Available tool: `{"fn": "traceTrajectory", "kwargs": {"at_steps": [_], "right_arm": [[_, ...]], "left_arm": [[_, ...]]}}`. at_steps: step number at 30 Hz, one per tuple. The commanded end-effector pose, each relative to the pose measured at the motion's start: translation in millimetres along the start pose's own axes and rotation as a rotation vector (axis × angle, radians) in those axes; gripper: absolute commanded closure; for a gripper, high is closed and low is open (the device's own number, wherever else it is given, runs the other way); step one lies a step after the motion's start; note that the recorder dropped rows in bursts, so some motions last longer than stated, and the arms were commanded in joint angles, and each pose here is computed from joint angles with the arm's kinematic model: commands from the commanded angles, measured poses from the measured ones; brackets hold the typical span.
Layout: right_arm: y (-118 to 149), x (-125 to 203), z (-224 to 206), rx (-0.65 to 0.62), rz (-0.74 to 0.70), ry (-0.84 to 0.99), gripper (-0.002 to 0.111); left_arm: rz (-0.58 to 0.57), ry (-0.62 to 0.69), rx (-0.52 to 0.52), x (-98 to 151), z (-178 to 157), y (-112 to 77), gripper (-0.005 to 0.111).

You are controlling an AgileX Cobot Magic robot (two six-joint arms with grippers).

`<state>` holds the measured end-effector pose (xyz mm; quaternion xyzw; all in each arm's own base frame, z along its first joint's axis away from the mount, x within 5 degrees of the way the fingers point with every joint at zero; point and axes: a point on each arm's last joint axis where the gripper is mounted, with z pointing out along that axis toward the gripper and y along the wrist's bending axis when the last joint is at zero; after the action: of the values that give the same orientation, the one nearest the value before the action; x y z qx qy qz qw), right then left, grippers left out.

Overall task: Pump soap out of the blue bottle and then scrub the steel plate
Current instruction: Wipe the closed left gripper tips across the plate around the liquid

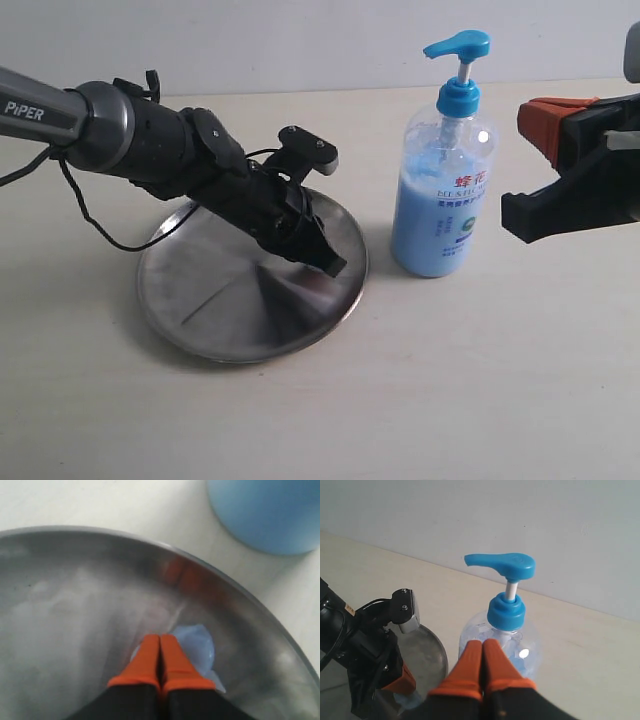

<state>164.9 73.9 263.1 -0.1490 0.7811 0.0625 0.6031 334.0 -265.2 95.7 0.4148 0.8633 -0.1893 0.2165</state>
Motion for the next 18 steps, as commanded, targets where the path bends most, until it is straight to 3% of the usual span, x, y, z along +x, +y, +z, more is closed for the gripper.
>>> {"fn": "traceTrajectory", "kwargs": {"at_steps": [1, 11, 18], "right_arm": [[0, 1, -1, -0.005, -0.012, -0.001, 0.108], [0, 1, -1, -0.005, -0.014, -0.002, 0.108], [0, 1, -1, -0.005, -0.014, -0.002, 0.108]], "left_arm": [[0.011, 0.061, 0.04, 7, 1, 0.5, 0.107], [0.036, 0.118, 0.108, 11, 2, -12.7, 0.107], [0.077, 0.119, 0.128, 8, 7, -33.2, 0.107]]}}
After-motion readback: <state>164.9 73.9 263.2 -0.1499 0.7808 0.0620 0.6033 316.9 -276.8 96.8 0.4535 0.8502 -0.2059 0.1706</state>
